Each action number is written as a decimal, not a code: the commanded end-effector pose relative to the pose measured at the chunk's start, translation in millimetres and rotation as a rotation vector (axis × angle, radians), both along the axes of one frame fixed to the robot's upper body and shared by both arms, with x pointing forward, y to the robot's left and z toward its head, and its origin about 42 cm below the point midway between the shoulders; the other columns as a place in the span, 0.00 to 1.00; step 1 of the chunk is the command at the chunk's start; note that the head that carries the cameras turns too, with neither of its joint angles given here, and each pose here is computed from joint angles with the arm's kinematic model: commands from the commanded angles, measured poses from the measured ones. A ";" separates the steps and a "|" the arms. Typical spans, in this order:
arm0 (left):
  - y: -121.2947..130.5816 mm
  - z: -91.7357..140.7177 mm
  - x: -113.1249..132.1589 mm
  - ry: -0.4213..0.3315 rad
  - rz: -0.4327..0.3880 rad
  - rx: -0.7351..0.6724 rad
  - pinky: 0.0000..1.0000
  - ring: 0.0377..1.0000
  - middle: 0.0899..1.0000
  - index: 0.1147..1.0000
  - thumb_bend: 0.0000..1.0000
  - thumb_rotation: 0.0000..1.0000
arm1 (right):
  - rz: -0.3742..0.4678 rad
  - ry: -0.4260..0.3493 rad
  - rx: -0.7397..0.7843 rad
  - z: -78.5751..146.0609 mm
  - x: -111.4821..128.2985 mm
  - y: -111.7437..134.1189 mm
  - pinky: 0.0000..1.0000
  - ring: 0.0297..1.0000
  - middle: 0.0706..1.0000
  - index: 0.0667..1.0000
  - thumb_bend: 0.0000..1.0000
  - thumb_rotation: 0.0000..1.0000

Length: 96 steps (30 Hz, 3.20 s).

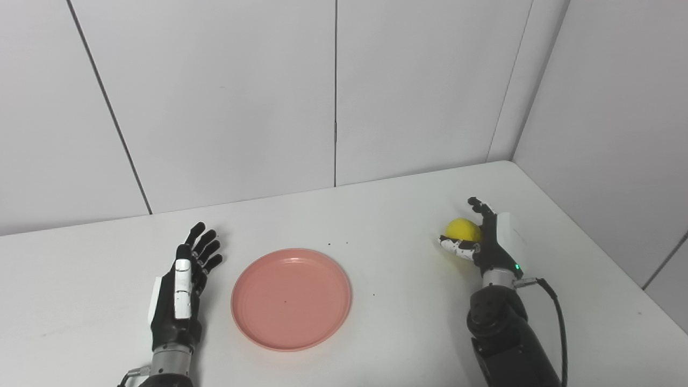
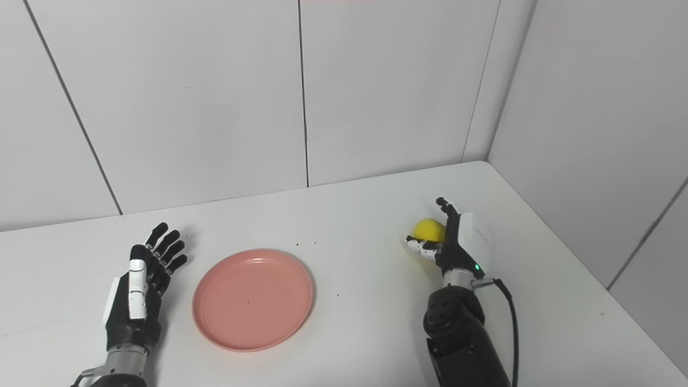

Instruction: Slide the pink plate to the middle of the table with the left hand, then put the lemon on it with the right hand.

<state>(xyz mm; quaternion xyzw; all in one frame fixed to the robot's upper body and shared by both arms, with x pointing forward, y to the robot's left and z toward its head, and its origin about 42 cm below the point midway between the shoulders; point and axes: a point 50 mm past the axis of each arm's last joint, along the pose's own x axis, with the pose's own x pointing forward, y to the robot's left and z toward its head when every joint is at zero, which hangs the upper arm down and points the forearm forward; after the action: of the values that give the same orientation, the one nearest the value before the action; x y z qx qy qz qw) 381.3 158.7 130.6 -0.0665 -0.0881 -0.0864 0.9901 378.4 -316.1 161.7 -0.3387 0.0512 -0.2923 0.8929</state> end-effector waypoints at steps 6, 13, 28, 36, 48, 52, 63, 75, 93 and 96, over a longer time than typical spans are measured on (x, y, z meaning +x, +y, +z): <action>6.7 -11.0 -7.1 0.031 0.009 0.009 0.85 0.88 0.87 0.86 0.68 1.00 | 0.010 -0.056 -0.022 10.0 3.5 4.5 0.37 0.45 0.62 0.61 0.46 0.00; 5.9 -10.8 -7.1 0.029 0.009 0.008 0.85 0.88 0.87 0.86 0.67 1.00 | -0.004 -0.073 -0.042 8.7 3.7 5.1 0.33 0.45 0.54 0.53 0.46 0.00; 3.6 -9.6 -9.9 0.032 0.014 0.018 0.85 0.88 0.87 0.86 0.67 1.00 | -0.029 -0.166 -0.064 5.9 1.2 11.9 0.33 0.39 0.47 0.42 0.49 0.00; -0.4 -10.7 -13.1 0.020 0.029 0.050 0.83 0.86 0.86 0.84 0.66 1.00 | 0.058 -0.296 -0.034 24.8 -6.7 38.0 0.34 0.42 0.45 0.40 0.50 0.00; -22.2 -5.4 -21.9 0.010 0.031 0.035 0.84 0.87 0.87 0.85 0.58 1.00 | 0.317 -0.409 0.020 66.5 -18.4 99.6 0.16 0.42 0.44 0.40 0.52 0.00; -29.2 -2.9 -24.6 0.018 0.006 0.026 0.88 0.91 0.90 0.89 0.59 1.00 | 0.415 -0.425 0.026 73.9 -18.4 119.4 0.15 0.37 0.45 0.40 0.52 0.00; -41.1 -0.8 -28.7 0.037 0.014 0.057 0.91 0.93 0.93 0.92 0.58 1.00 | 0.635 -0.379 0.038 71.7 -14.8 171.2 0.15 0.43 0.44 0.40 0.52 0.00; -50.9 -3.6 -29.8 0.051 0.008 0.061 0.93 0.94 0.95 0.94 0.60 1.00 | 0.806 -0.324 -0.014 50.6 -7.5 201.1 0.13 0.37 0.45 0.41 0.52 0.00; -51.2 -6.3 -26.7 0.049 0.029 0.079 0.92 0.94 0.94 0.92 0.59 1.00 | 0.917 -0.183 -0.122 21.6 1.1 224.7 0.15 0.37 0.45 0.41 0.52 0.00; -51.4 -5.8 -26.5 0.051 0.024 0.073 0.92 0.94 0.94 0.93 0.57 1.00 | 0.923 -0.180 -0.160 15.8 3.1 223.6 0.17 0.36 0.46 0.41 0.52 0.00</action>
<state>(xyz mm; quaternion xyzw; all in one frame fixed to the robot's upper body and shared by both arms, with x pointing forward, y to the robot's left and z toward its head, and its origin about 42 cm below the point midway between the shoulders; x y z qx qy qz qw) 355.2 111.4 126.0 -0.0261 -0.0570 -0.0767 0.9951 372.8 -98.1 157.4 -0.3633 -0.1528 0.1027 0.9133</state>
